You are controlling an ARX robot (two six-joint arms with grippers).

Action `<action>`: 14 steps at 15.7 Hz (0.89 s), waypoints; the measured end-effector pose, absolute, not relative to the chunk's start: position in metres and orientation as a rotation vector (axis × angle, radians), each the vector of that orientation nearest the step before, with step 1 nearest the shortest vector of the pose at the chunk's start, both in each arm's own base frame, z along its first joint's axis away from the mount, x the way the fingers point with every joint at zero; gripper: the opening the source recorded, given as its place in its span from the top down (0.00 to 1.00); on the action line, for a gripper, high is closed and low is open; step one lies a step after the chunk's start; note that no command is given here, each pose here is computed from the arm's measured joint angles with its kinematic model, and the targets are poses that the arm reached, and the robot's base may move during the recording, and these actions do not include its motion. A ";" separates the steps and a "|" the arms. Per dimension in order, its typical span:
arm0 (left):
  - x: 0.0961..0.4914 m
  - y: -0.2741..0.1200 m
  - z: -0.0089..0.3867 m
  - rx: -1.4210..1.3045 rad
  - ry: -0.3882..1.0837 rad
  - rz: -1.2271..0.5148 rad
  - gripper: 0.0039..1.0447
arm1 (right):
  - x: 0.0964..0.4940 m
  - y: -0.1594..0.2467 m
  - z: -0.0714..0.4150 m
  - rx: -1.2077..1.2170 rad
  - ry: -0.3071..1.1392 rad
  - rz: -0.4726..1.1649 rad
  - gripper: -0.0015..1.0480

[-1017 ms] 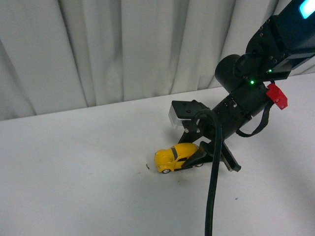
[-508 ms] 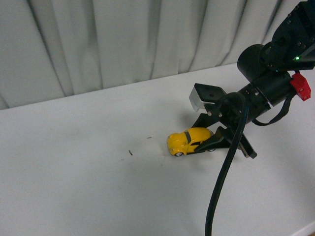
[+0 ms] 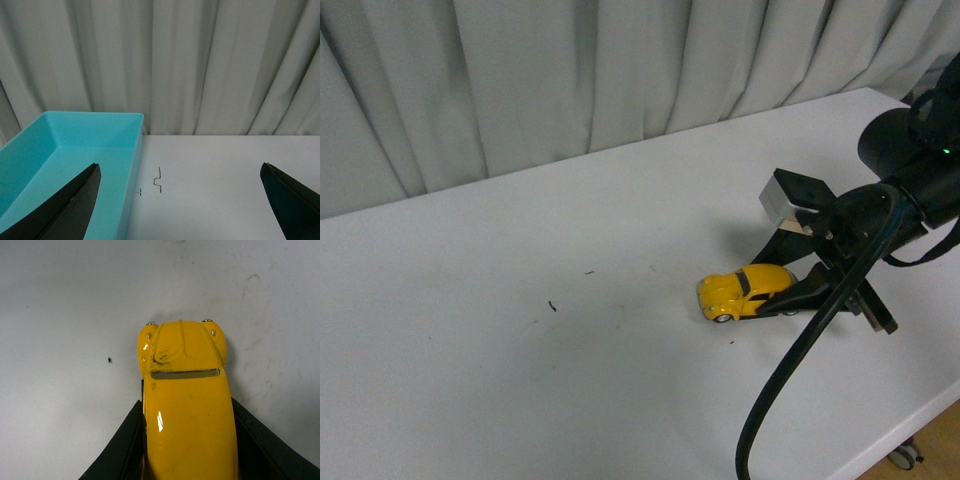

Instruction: Wind up and store yellow beetle toy

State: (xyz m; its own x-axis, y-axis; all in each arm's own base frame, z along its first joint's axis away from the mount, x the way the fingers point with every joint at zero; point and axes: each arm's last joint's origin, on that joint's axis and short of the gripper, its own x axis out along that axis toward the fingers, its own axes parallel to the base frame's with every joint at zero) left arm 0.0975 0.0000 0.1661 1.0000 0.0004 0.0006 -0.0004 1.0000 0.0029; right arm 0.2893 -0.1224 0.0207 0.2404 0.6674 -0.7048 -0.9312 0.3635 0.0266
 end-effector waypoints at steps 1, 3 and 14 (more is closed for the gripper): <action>0.097 0.000 0.166 0.003 -0.001 0.001 0.06 | 0.286 -0.127 0.021 -0.444 0.699 1.139 0.60; 0.097 0.000 0.166 0.003 -0.001 0.000 0.06 | 0.282 -0.132 0.021 -0.433 0.705 1.134 0.60; 0.097 0.000 0.166 0.003 -0.001 0.000 0.06 | 0.278 -0.131 0.021 -0.481 0.734 1.193 0.07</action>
State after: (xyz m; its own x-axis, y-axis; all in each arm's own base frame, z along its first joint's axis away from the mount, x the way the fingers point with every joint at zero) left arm 0.0975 0.0000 0.1661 1.0000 0.0004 0.0006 -0.0004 1.0000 0.0029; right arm 0.2781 -0.1315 0.0209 0.1859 0.6558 -0.7317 -0.9489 0.3130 0.0395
